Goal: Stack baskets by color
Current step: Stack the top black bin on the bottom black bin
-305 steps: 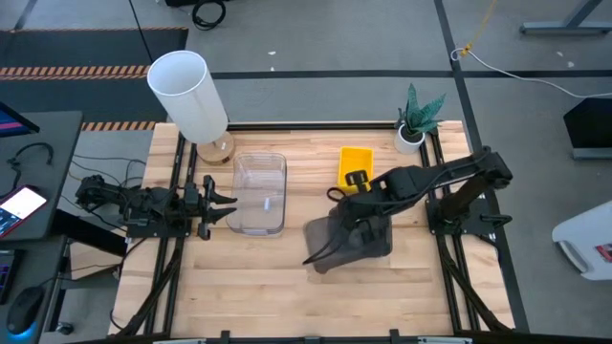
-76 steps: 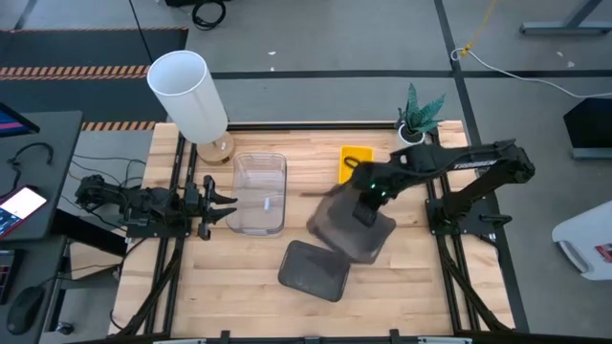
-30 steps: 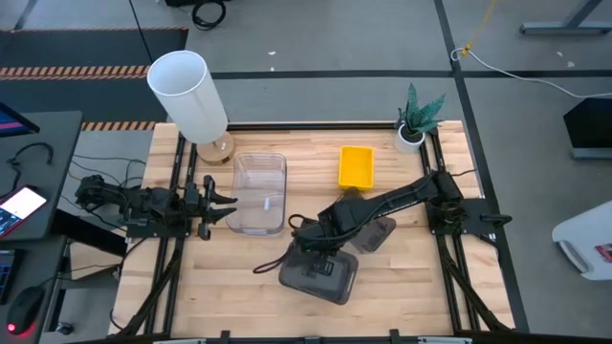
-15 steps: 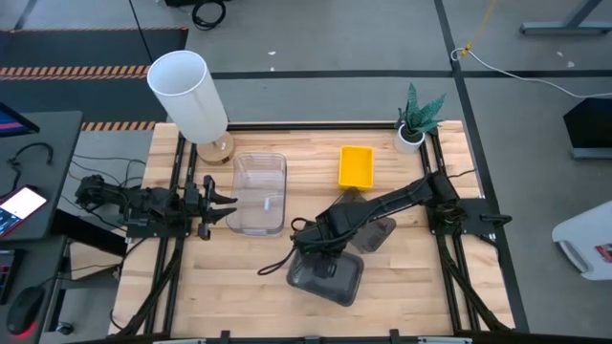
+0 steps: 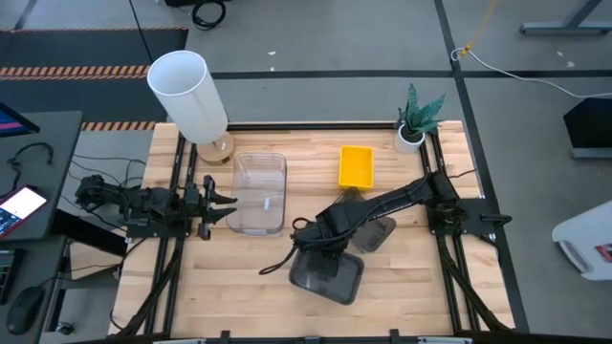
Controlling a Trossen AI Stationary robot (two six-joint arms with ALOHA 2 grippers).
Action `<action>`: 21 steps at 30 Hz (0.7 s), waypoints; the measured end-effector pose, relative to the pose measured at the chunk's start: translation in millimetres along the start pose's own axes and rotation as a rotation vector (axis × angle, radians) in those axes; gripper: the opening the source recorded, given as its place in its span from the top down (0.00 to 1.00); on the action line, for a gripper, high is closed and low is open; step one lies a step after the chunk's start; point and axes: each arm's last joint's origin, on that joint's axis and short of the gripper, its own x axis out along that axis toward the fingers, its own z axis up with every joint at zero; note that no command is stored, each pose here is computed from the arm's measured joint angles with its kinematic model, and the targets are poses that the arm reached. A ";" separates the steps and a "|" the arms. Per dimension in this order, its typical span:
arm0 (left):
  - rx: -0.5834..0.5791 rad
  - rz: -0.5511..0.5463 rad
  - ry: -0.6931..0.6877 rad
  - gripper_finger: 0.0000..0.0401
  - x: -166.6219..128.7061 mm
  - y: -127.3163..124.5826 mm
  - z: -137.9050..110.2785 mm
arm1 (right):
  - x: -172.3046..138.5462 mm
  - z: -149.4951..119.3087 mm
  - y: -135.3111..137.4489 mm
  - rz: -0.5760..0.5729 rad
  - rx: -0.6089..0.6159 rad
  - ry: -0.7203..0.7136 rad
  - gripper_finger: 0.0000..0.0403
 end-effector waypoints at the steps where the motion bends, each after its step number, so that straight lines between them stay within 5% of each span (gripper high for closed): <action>1: 0.000 0.000 0.000 0.71 0.0 0.0 0.1 | -0.6 0.3 -1.4 -0.003 0.006 0.006 0.80; 6: 0.000 0.000 0.000 0.71 0.0 0.0 0.1 | -12.5 0.1 -8.4 -0.032 0.012 0.028 0.78; 10: 0.000 0.000 0.000 0.71 0.0 0.0 0.1 | -23.8 0.9 -12.1 -0.105 -0.116 -0.018 0.79; 15: 0.000 0.000 0.000 0.71 0.0 0.0 0.0 | -19.4 -1.3 -24.2 -0.283 -0.538 0.046 0.80; 21: 0.000 0.000 0.000 0.71 0.0 0.0 0.1 | -2.8 -9.2 -21.4 -0.231 -1.254 0.216 0.85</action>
